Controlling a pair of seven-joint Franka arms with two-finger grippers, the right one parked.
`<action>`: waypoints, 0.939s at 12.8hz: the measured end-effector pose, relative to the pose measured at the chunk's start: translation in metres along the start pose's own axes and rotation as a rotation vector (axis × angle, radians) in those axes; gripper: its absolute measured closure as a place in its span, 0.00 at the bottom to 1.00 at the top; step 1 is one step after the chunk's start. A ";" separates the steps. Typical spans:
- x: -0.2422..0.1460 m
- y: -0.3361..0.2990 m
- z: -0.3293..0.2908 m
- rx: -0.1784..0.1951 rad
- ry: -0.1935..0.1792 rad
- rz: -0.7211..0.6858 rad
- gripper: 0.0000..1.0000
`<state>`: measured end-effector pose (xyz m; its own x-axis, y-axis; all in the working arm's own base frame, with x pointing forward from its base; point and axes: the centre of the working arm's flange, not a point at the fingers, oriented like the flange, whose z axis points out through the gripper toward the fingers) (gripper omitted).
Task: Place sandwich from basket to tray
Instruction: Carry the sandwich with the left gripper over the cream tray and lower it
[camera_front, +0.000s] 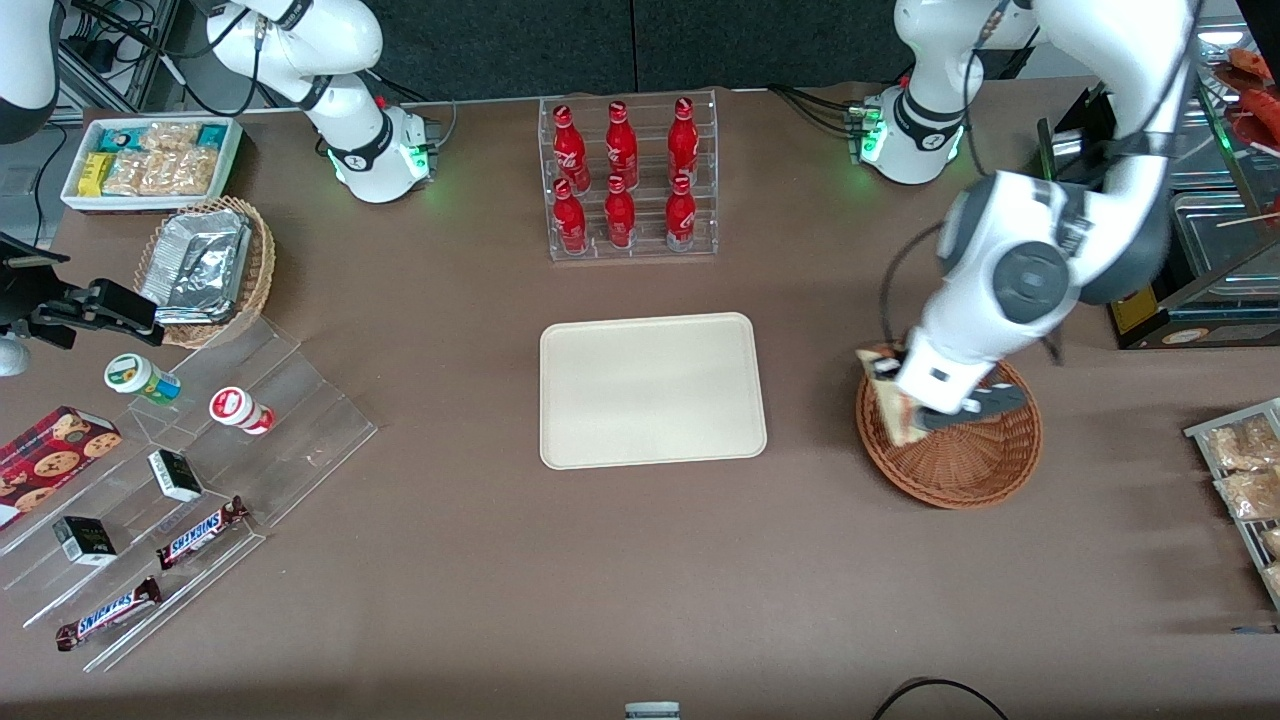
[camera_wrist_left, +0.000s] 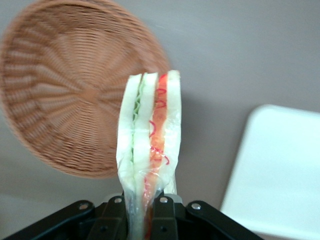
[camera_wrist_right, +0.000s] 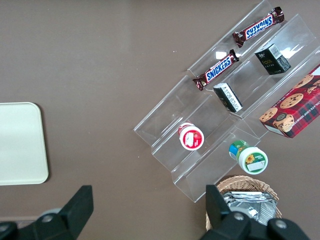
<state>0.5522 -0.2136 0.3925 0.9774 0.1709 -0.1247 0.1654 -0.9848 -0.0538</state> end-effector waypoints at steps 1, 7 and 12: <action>-0.013 0.026 -0.002 -0.009 0.001 0.049 0.84; -0.067 0.171 0.019 -0.022 0.007 0.237 0.84; -0.073 0.247 0.060 -0.013 0.021 0.157 0.84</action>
<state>0.5135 -0.4672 0.3285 0.9939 0.0140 -0.1097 0.0116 -0.9997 -0.0221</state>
